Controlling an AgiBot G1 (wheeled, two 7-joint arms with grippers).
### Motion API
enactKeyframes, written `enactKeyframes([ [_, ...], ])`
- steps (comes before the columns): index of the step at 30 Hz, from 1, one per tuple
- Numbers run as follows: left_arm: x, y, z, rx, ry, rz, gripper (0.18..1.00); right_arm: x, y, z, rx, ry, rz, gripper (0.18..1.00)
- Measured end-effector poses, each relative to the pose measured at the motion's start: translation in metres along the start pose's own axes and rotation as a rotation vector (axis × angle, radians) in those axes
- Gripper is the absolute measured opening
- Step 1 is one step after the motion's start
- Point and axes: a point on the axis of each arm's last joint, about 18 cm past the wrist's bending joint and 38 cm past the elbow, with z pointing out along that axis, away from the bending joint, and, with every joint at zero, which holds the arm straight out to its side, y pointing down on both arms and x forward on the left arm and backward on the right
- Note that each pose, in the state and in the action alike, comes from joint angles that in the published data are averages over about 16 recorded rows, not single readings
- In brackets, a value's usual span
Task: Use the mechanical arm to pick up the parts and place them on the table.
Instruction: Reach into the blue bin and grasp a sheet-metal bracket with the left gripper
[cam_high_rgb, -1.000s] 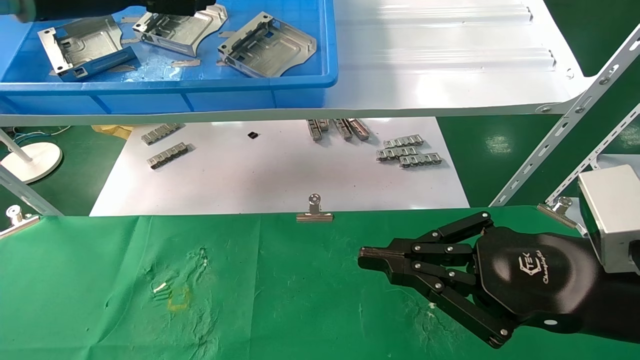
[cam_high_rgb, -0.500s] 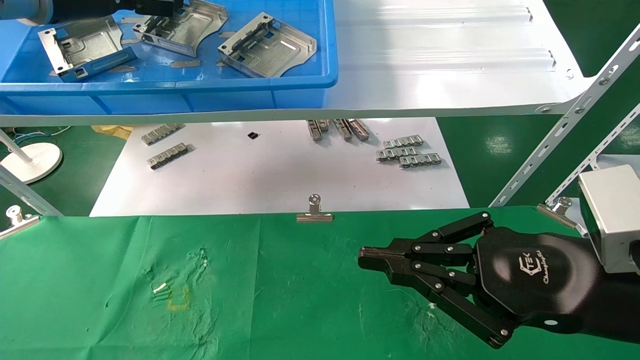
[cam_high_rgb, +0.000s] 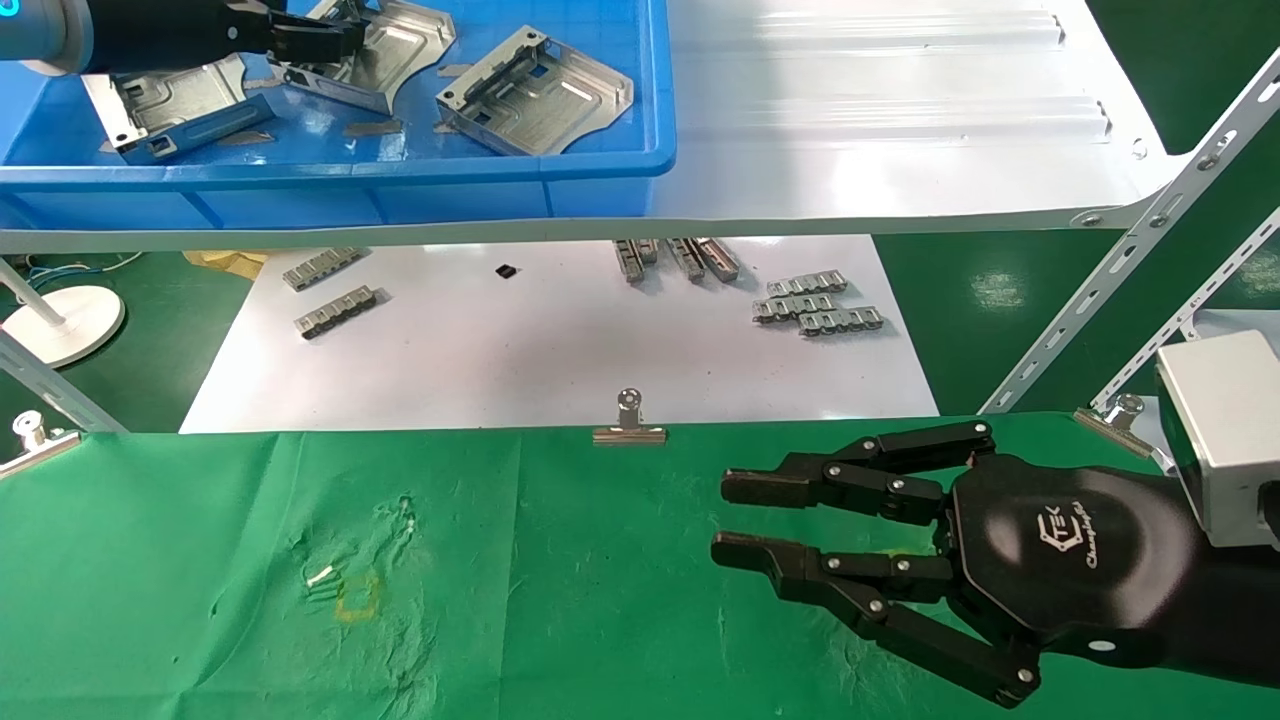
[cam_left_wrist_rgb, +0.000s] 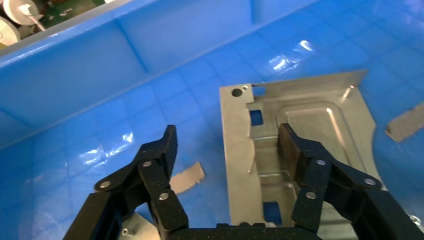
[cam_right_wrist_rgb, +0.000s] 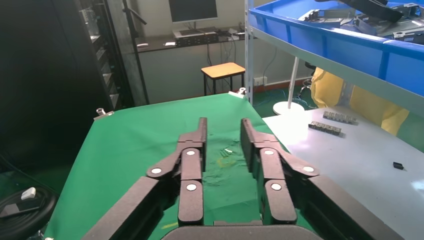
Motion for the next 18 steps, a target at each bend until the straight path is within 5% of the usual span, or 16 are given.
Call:
enactKeyframes([
  [18, -0.0042, 0.0041, -0.0039, -0.003, 0.004, -0.015, 0.415, 0.0, 0.0, 0.0, 0.0, 0.0, 0.0, 0.695],
])
